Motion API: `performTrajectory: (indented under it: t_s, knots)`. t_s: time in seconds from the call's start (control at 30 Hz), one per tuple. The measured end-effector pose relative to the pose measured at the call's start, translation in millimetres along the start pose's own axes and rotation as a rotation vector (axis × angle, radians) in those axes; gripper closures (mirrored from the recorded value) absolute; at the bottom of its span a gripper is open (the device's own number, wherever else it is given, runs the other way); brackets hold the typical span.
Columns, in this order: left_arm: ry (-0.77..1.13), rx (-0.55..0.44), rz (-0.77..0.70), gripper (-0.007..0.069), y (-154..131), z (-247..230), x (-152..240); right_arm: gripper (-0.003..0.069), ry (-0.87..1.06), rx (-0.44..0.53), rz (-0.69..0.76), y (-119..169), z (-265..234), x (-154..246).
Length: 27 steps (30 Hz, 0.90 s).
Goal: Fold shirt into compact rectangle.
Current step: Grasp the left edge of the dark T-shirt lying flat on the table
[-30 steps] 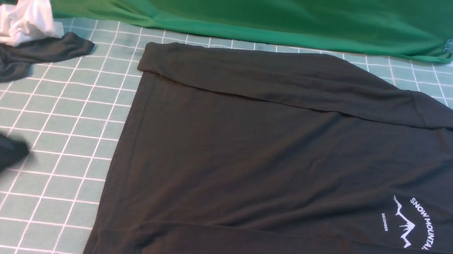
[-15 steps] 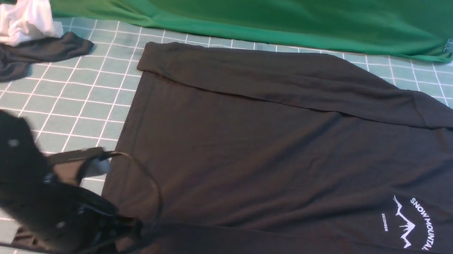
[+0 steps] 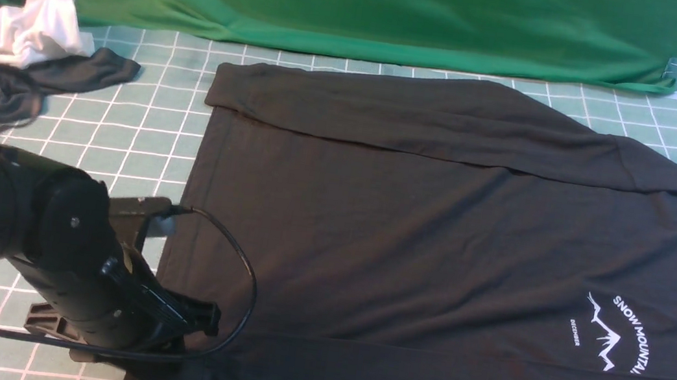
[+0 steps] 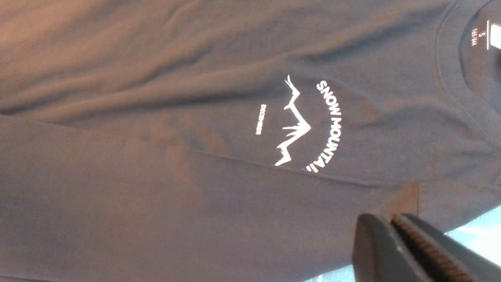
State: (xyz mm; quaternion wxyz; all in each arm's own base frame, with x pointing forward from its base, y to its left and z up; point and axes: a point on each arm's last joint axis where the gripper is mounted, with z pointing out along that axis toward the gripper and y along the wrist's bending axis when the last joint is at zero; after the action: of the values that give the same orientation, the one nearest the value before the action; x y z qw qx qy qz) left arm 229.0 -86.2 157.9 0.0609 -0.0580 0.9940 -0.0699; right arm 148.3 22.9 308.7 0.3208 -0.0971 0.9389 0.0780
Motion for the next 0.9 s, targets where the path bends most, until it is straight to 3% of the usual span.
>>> performTrajectory:
  t_s: [0.13,0.27,0.67,0.9]
  knots:
    - [-0.009,0.004,-0.005,0.0207,-1,3,-2,0.0603,-0.002,0.000,0.000,0,0,0]
    - [-0.012,0.015,-0.018,0.0198,-2,3,-2,0.0603,-0.003,0.000,0.002,0,0,0]
    - [-0.018,0.062,-0.042,0.0370,-6,4,-3,0.0590,-0.004,0.000,0.002,0,0,0]
    - [0.019,0.028,0.018,0.0387,-9,-7,-11,0.0587,-0.006,0.000,0.002,0,0,-1]
